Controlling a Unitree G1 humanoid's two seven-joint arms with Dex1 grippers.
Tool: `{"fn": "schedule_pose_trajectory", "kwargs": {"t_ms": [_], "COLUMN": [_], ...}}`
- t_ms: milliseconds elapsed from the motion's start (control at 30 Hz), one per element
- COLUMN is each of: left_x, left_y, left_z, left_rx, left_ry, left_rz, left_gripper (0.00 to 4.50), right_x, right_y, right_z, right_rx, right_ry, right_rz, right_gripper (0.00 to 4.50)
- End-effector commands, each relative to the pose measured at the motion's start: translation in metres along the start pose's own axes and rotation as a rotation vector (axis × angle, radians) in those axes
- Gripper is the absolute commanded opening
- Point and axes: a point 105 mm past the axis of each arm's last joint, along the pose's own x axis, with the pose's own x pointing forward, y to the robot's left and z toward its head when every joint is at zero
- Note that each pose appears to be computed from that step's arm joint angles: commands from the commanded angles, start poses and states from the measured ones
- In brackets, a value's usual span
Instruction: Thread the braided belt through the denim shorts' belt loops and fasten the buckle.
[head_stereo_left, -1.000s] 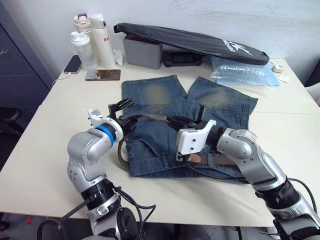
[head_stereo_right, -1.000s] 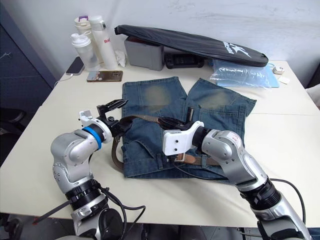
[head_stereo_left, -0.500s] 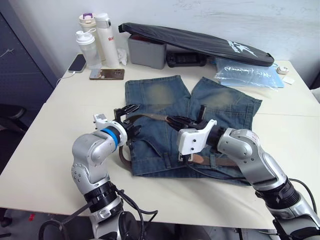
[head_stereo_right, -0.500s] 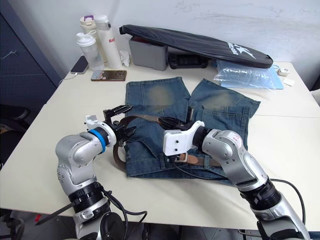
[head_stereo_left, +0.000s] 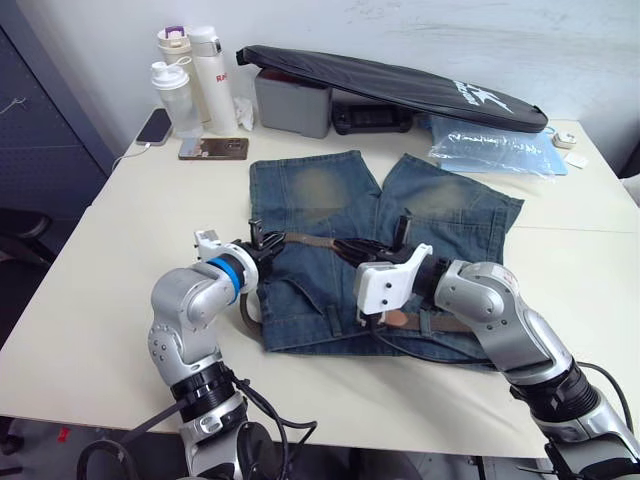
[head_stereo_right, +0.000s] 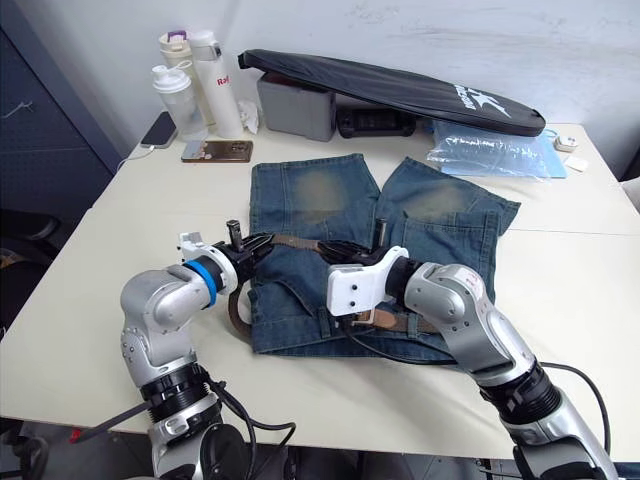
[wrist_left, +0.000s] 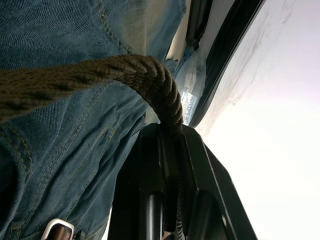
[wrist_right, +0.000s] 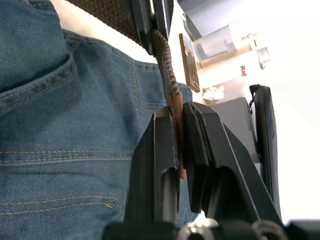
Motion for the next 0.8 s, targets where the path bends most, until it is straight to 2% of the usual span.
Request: {"fn": "schedule_pose_trajectory", "kwargs": {"t_ms": [33, 133, 300, 333, 533, 667, 800], "left_x": [0.006, 0.004, -0.001, -0.002, -0.013, -0.019, -0.03], "left_y": [-0.035, -0.04, -0.043, -0.043, -0.016, 0.001, 0.016], "left_z": [-0.015, 0.001, 0.009, 0.009, 0.006, -0.001, -0.012], "left_rx": [0.034, 0.073, 0.103, 0.107, 0.151, 0.127, 0.145], "left_ry": [0.068, 0.043, 0.029, 0.026, 0.004, -0.014, -0.029], "left_rz": [-0.14, -0.16, -0.187, -0.189, -0.136, -0.091, -0.054], "left_gripper": [0.0, 0.0, 0.0, 0.0, 0.0, 0.0, 0.0], "right_x": [-0.009, -0.019, -0.038, -0.041, -0.065, -0.071, -0.072], "right_y": [-0.017, -0.013, -0.01, -0.009, 0.007, 0.014, 0.013], "right_z": [0.016, 0.012, 0.002, 0.0, -0.015, -0.013, -0.015], "right_rx": [0.078, 0.104, 0.233, 0.258, 0.643, 0.721, 0.718], "right_ry": [-0.079, -0.07, -0.046, -0.038, 0.032, 0.064, 0.093], "right_rz": [-0.063, -0.007, 0.068, 0.081, 0.196, 0.268, 0.268], "right_gripper": [0.71, 1.78, 4.27, 4.4, 4.4, 4.4, 4.4]}}
